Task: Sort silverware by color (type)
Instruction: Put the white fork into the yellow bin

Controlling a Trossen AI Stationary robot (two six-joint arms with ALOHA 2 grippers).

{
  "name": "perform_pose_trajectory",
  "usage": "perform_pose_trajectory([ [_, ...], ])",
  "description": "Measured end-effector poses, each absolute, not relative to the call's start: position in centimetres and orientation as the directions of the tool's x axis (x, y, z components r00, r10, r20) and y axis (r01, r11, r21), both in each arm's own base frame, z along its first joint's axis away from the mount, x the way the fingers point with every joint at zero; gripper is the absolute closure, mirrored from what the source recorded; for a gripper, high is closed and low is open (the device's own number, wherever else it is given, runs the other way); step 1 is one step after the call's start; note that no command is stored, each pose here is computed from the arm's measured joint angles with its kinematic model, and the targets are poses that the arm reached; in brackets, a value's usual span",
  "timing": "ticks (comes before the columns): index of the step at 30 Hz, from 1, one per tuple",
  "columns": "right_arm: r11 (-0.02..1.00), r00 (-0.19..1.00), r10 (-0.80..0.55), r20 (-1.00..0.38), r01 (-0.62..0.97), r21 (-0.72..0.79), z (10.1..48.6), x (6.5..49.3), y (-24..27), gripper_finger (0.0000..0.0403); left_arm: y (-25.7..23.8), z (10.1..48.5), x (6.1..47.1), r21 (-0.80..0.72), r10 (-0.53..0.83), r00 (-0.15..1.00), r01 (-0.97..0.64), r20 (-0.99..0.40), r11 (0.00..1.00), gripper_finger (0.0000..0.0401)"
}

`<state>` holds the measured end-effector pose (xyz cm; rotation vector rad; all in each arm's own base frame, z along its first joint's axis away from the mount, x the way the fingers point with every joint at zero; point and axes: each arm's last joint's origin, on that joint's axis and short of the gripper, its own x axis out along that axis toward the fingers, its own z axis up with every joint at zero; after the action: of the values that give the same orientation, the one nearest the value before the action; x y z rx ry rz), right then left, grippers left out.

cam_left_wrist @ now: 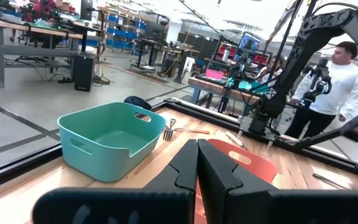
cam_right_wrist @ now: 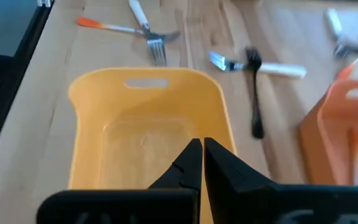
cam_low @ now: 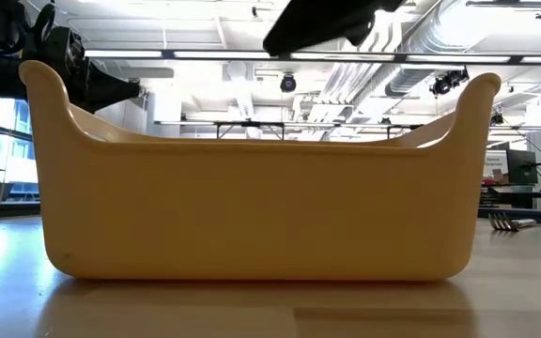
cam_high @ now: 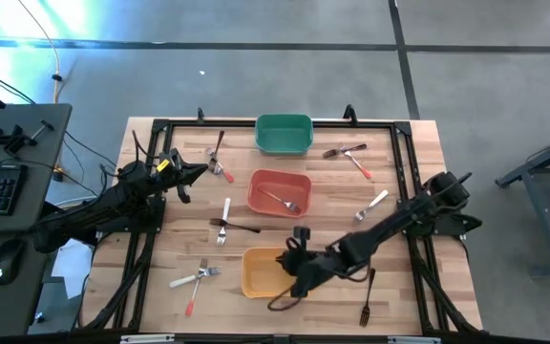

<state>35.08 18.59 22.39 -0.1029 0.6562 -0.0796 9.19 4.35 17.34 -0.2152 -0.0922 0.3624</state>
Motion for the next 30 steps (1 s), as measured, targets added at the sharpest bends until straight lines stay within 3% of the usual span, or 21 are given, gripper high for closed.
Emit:
perform_pose_trajectory([
  [10, 0.990, 0.887, -0.056, -0.459, -0.012, -0.144, 20.0, 33.4, 17.0, 0.0403, 4.4, 17.4, 9.2, -0.225, 0.361, 0.931, -0.341, 0.053, 0.913, 0.0401],
  [21, 0.997, 0.983, -0.052, -0.174, 0.040, -0.070, 19.6, 25.4, 11.2, 0.0403, 4.3, 17.7, 9.2, -0.221, 0.357, 0.930, -0.331, 0.086, 0.917, 0.0401],
  [26, 0.997, 0.984, -0.071, -0.161, 0.065, -0.039, 18.5, 23.4, 9.3, 0.0403, 3.6, 19.6, 9.1, -0.180, 0.150, 0.982, -0.128, 0.115, 0.975, 0.0401],
  [30, 0.994, 0.981, -0.104, -0.164, 0.098, -0.045, 18.1, 23.1, 8.3, 0.0403, 3.7, 21.6, 9.2, -0.129, 0.161, 0.987, -0.160, 0.001, 0.979, 0.0401],
])
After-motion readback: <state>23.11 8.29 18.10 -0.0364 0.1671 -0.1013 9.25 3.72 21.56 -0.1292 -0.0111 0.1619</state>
